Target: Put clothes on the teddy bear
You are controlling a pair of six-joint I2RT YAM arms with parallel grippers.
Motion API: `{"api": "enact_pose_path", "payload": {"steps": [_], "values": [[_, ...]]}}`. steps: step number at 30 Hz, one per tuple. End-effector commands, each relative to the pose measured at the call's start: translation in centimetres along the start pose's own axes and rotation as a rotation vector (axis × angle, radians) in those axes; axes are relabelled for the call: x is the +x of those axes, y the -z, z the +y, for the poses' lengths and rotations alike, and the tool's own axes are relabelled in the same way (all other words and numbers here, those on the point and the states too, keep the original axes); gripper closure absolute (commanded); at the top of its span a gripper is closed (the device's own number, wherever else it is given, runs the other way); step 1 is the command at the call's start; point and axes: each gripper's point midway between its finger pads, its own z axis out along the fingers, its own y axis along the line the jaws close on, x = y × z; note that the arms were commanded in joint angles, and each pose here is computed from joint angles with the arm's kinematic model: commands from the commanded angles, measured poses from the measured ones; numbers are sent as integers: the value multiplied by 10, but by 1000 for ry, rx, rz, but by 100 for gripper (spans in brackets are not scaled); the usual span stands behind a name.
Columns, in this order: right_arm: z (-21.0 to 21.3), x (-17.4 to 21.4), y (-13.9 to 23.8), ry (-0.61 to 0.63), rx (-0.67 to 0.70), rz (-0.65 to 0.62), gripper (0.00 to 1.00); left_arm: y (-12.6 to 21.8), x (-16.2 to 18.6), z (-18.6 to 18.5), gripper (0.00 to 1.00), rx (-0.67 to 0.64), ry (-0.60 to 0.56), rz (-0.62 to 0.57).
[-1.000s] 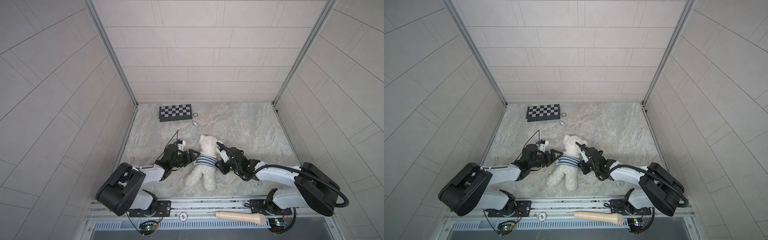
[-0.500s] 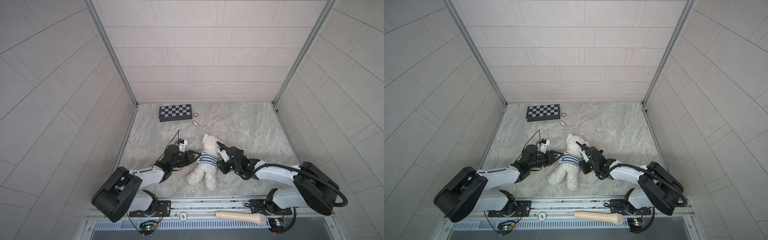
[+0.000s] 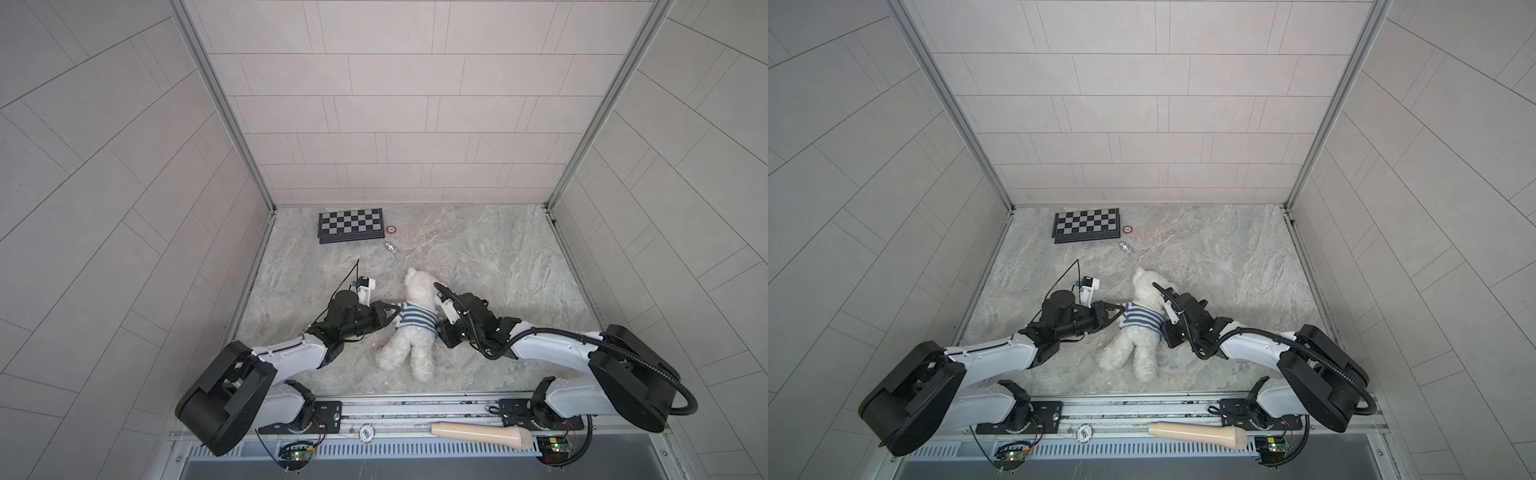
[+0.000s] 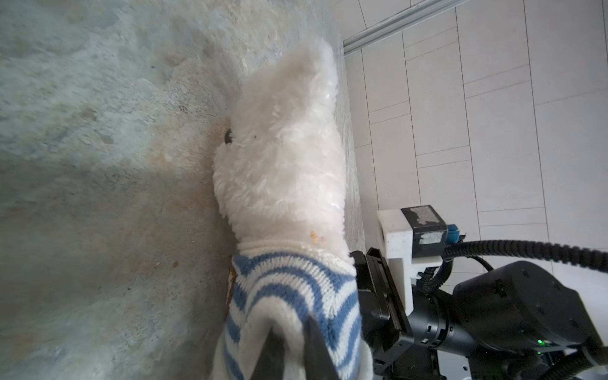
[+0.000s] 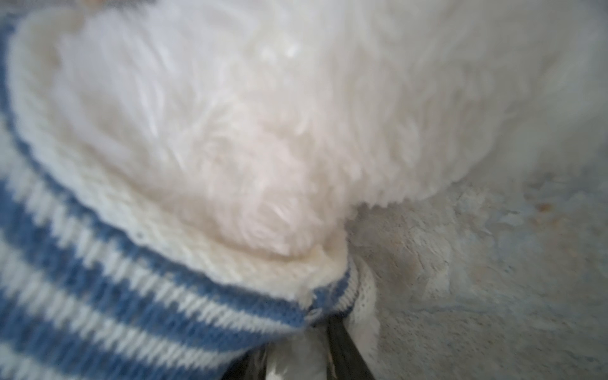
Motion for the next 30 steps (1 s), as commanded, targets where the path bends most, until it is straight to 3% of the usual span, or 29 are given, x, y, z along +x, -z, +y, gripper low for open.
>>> {"api": "enact_pose_path", "payload": {"steps": [1, 9, 20, 30], "values": [[-2, 3, 6, -3, 11, 13, 67, 2, -9, -20, 95, 38, -46, -19], [6, -7, 20, 23, -26, -56, 57, 18, -25, -33, 100, -26, -130, -62], [2, -32, 65, 76, 4, -296, 43, 82, -68, -13, 100, -396, -326, -165], [-1, -39, 91, 94, 33, -373, 41, 118, -85, 7, 100, -673, -429, -198]]}}
